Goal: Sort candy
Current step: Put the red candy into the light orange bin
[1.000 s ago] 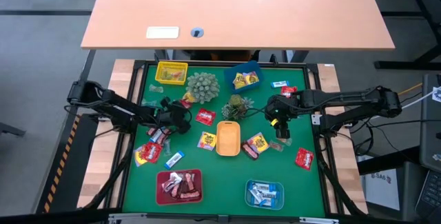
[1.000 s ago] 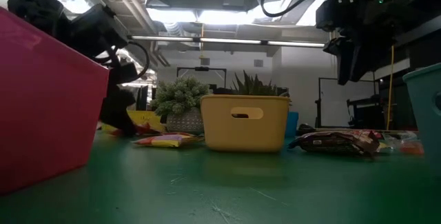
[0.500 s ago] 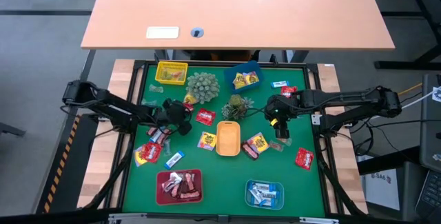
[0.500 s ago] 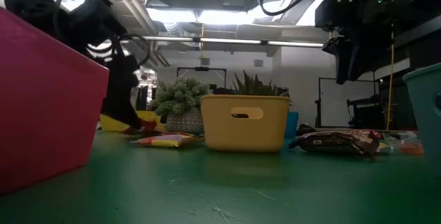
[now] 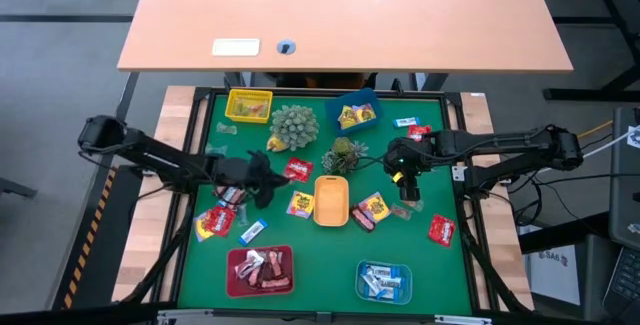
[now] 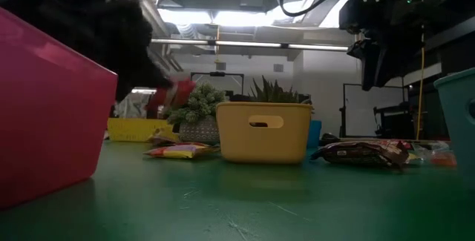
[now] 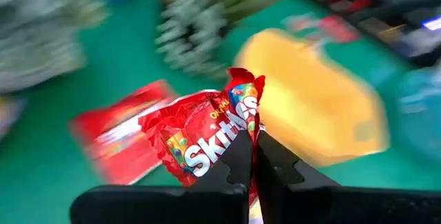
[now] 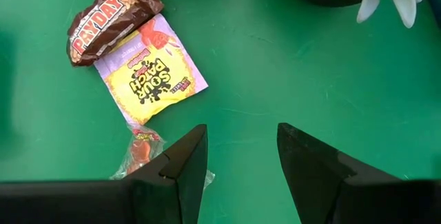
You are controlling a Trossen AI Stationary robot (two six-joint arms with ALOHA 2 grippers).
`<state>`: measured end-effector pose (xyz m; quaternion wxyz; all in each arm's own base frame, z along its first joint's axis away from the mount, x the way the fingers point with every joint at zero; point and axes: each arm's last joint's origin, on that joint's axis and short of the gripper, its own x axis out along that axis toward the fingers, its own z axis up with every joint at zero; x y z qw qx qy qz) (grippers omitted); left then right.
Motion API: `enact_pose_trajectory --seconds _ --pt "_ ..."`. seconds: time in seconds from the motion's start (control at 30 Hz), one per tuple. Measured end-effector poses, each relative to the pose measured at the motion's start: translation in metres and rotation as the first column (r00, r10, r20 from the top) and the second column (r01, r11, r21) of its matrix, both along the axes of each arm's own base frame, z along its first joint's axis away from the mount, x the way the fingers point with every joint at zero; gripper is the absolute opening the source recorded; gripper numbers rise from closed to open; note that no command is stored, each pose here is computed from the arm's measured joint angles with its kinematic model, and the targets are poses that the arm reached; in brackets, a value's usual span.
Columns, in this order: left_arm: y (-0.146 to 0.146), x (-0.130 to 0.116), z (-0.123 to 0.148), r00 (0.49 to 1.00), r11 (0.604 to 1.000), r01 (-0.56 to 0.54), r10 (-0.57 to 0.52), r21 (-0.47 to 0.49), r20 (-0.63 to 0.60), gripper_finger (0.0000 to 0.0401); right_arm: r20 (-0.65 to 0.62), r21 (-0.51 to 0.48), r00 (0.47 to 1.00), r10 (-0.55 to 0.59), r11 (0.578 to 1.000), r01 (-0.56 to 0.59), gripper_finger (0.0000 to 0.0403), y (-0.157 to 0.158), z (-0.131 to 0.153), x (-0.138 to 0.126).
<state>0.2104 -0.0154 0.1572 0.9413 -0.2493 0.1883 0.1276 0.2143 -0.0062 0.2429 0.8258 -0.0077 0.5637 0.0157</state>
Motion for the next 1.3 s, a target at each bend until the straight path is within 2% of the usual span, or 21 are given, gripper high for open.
enact_pose_trajectory --seconds 0.1,0.23,0.5,0.67,0.83,0.97,1.07,1.17,1.3 --pt "-0.009 0.004 0.013 0.988 0.998 0.062 -0.058 -0.023 0.142 0.0 0.0 0.0 1.0 0.0 1.0 0.0 0.0175 0.0 0.0 0.0" --pt "-0.018 0.007 0.029 0.948 0.995 0.097 -0.083 -0.032 0.307 0.0 0.0 0.0 1.0 0.0 1.0 0.0 0.0175 0.0 0.0 0.0" --pt "-0.035 0.011 0.033 0.901 0.998 0.046 -0.02 -0.049 0.434 0.0 -0.001 0.0 1.0 0.0 1.0 0.0 0.0175 0.0 0.0 0.0" --pt "-0.048 0.034 0.034 0.901 0.999 0.04 -0.021 -0.034 0.434 0.0 -0.011 -0.001 1.0 0.0 1.0 0.0 0.0175 0.0 0.0 -0.001" --pt "-0.059 0.072 0.037 0.908 0.996 0.041 -0.068 0.073 0.414 0.0 -0.047 -0.075 0.998 -0.029 0.997 0.026 0.0175 -0.002 -0.002 -0.004" --pt "-0.066 0.095 0.032 0.917 0.983 0.044 -0.111 0.181 0.382 0.0 -0.122 -0.162 0.991 -0.062 0.986 0.041 0.0175 -0.005 -0.003 -0.011" --pt "-0.069 0.108 0.028 0.923 0.97 0.045 -0.132 0.238 0.361 0.0 -0.179 -0.246 0.981 -0.069 0.969 0.023 0.0175 -0.007 -0.004 -0.017" --pt "-0.069 0.115 0.023 0.936 0.966 0.047 -0.131 0.253 0.327 0.0 -0.211 -0.321 0.976 -0.045 0.947 -0.026 0.0175 -0.009 -0.004 -0.019" --pt "-0.068 0.12 0.017 0.947 0.964 0.047 -0.126 0.261 0.295 0.001 -0.229 -0.325 0.973 -0.039 0.945 -0.039 0.0175 -0.023 -0.004 -0.02"
